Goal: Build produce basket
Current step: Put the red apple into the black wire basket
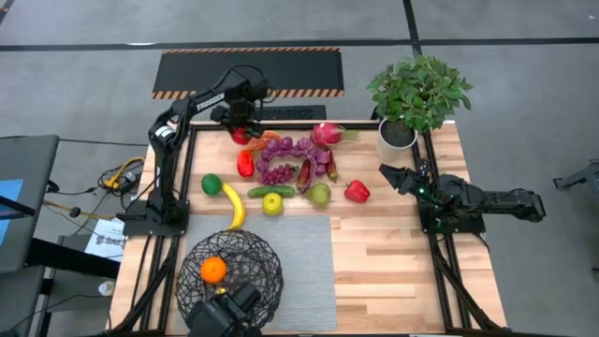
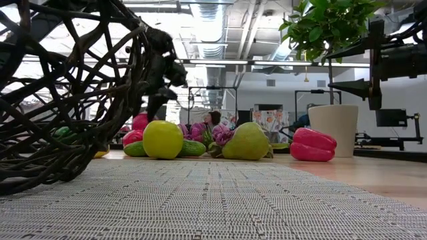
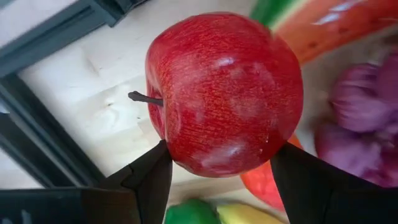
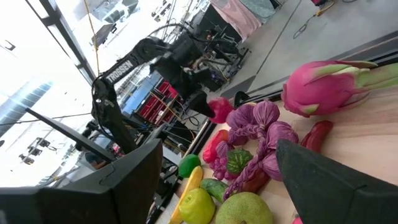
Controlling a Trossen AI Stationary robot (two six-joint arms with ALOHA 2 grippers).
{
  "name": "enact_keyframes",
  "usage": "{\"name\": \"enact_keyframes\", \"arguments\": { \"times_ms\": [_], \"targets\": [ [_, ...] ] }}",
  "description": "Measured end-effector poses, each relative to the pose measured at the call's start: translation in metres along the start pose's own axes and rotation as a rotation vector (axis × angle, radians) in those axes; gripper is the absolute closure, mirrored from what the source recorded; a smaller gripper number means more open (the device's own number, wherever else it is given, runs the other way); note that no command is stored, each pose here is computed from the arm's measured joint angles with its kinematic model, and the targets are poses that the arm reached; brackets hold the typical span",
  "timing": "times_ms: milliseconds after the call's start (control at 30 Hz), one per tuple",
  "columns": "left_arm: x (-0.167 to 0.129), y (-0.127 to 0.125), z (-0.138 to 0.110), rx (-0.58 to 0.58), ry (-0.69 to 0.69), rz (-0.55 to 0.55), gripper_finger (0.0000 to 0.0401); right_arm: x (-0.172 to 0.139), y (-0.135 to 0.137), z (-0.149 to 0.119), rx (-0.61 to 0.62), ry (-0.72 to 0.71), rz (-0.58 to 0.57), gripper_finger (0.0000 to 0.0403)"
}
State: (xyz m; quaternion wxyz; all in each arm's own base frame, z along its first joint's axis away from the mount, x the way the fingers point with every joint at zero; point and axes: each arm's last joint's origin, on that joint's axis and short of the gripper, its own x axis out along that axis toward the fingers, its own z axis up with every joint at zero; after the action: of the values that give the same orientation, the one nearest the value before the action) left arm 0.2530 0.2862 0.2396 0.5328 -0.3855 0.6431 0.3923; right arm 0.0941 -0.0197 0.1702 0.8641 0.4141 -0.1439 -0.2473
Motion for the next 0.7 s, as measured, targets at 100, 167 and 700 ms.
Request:
{"name": "enact_keyframes", "arguments": {
  "times_ms": [100,167,700],
  "targets": [
    [-0.020,-0.010,-0.005,0.037,-0.025,-0.004,0.0179,0.000,0.000,0.000,0.000,0.000,0.000,0.0069],
    [-0.034,-0.017,-0.010,0.060,-0.045,-0.008,0.0179,0.000,0.000,0.000,0.000,0.000,0.000,0.0069],
    [-0.136,-0.105,-0.076,0.266,-0.340,-0.314,0.0179,0.000,0.000,0.000,0.000,0.003,0.002,0.0069]
  ]
}}
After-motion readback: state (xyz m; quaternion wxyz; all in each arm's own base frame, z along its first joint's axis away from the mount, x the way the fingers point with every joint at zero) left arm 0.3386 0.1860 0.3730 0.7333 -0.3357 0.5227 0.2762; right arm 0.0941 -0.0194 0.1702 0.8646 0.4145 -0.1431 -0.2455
